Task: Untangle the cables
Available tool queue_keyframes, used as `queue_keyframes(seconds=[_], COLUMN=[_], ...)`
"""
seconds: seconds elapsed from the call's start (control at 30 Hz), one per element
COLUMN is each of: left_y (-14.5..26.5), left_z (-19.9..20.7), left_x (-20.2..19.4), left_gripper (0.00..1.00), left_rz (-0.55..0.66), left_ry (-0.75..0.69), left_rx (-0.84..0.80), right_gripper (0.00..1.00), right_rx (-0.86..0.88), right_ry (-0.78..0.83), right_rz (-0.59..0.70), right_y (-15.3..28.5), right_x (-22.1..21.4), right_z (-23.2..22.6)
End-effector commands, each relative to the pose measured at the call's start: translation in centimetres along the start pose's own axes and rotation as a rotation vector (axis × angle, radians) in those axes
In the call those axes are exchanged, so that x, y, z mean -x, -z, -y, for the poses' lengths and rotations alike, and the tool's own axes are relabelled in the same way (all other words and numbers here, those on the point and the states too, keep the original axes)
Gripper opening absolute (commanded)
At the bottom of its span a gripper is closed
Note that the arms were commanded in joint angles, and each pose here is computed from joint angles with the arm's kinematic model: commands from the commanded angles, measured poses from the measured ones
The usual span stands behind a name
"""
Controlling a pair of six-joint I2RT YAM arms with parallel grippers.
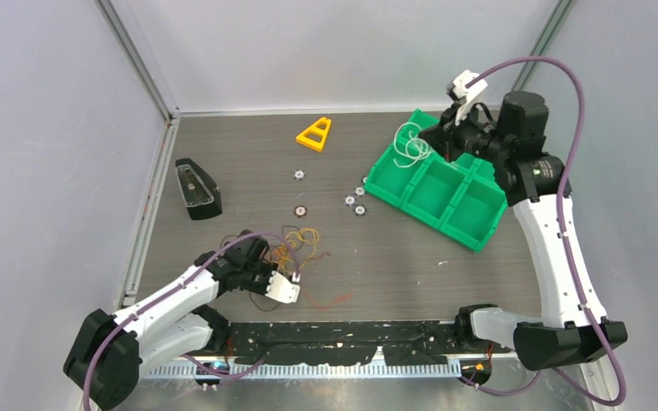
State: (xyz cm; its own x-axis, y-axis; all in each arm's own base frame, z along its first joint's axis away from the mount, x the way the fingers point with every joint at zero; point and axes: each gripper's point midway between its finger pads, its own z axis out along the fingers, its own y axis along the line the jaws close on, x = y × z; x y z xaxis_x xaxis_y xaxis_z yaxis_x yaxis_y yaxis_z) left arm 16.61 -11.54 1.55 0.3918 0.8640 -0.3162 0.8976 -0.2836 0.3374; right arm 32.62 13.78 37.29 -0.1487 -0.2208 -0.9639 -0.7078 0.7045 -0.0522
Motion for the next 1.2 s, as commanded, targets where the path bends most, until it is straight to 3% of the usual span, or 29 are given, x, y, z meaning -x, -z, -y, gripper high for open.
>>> queue_keyframes(seconds=[0.0,0.1,0.17,0.33,0.47,0.7,0.9,1.07,1.13,1.17], left_y=[1.6,3.3,4.4,8.9,11.8,14.5,14.4,13.5,13.4,13.4], left_z=[-2.0,-5.1,-7.1,-11.5,-13.8,-16.3,-16.3,-15.1,-14.8,-14.7], left_x=[2.1,4.6,5.9,9.3,10.3,9.0,6.6,3.8,2.7,2.3], left_gripper=[0.11,0.33,0.56,0.98,1.0,1.0,1.0,1.0,1.0,1.0], left_rz=[0.078,0.152,0.182,0.357,0.422,0.417,0.375,0.307,0.285,0.274], left_ry=[0.098,0.279,0.394,0.575,0.632,0.826,1.038,1.144,1.152,1.149], left_rx=[0.028,0.075,0.083,0.161,0.27,0.384,0.271,0.217,0.229,0.236], right_gripper=[0.05,0.05,0.05,0.05,0.05,0.05,0.05,0.05,0.13,0.28], right_rx=[-0.137,-0.212,-0.278,-0.423,-0.525,-0.69,-0.753,-0.743,-0.717,-0.707], right_ry=[0.014,-0.015,-0.022,-0.029,-0.034,-0.031,-0.042,-0.026,-0.034,-0.048], right_rz=[0.048,0.012,-0.021,-0.11,-0.216,-0.481,-0.653,-0.755,-0.788,-0.797], right_y=[2.2,2.9,3.6,5.7,7.3,9.0,8.2,7.0,6.4,6.3], right_x=[2.5,1.8,1.1,-1.7,-5.2,-13.5,-19.1,-22.8,-24.6,-25.1], right_z=[3.2,5.8,8.2,14.4,19.5,28.1,33.3,34.7,34.5,34.3])
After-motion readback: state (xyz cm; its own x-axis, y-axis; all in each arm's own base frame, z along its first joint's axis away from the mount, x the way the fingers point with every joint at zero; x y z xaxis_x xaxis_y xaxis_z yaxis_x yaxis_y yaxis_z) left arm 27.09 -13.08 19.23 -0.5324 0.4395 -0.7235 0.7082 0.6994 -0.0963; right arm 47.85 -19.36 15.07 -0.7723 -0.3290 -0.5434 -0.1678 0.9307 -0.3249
